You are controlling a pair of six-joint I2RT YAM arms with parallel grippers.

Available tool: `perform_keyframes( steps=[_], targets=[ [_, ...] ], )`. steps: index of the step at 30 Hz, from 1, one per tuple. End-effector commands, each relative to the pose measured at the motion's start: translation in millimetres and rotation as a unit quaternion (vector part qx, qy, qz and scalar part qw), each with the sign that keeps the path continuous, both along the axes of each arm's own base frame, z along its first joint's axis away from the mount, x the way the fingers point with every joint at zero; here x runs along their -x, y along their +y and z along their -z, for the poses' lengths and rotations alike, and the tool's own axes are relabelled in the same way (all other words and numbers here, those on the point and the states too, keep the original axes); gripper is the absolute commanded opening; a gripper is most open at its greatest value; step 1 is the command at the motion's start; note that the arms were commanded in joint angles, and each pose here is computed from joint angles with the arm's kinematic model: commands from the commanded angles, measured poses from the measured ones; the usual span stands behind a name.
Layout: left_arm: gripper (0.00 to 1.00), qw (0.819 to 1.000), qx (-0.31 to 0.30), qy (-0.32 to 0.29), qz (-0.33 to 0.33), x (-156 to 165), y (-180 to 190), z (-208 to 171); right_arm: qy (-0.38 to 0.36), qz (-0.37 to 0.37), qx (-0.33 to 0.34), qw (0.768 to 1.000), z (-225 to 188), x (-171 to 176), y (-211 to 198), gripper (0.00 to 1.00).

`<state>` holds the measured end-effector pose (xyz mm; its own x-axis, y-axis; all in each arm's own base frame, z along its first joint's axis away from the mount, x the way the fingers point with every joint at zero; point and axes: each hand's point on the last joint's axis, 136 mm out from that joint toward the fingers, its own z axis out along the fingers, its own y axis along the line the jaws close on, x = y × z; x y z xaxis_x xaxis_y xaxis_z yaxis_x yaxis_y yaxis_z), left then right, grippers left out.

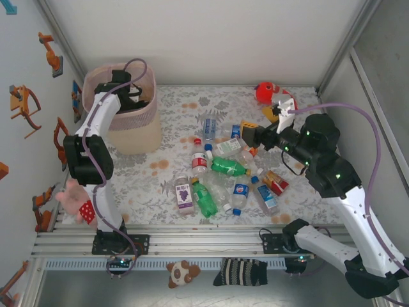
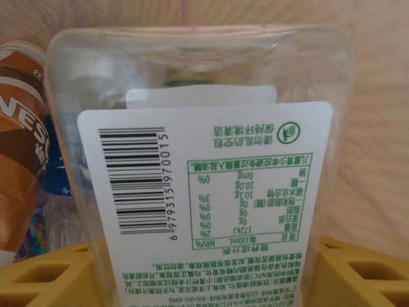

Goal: Put the plastic bottles in the bin

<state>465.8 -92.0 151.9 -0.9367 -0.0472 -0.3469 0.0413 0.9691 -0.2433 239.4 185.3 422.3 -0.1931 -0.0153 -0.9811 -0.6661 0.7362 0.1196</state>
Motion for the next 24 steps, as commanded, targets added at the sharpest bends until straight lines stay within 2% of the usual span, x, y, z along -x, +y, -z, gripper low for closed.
perform_keyframes(
  steps=[1, 5, 12, 18, 24],
  targets=[
    [0.74, 0.999, 0.016, -0.036, -0.005, -1, -2, -29, -0.010, 0.013, 0.001, 1.000, -8, 4, -7, 0.85],
    [0.78, 0.998, 0.019, -0.062, -0.004, 3, -1, -53, -0.006, 0.019, 0.004, 1.000, -5, 4, -9, 0.85],
    [0.78, 0.994, 0.023, -0.106, -0.004, 14, 1, -94, 0.017, 0.042, 0.008, 0.999, 5, -5, -13, 0.84],
    [0.78, 0.989, 0.030, -0.145, -0.010, 26, 6, -128, 0.070, 0.092, 0.013, 0.993, 28, -22, -20, 0.81],
    [0.78, 0.979, 0.045, -0.196, -0.013, 41, 11, -168, 0.144, 0.171, 0.017, 0.974, 69, -39, -35, 0.77]
  ],
)
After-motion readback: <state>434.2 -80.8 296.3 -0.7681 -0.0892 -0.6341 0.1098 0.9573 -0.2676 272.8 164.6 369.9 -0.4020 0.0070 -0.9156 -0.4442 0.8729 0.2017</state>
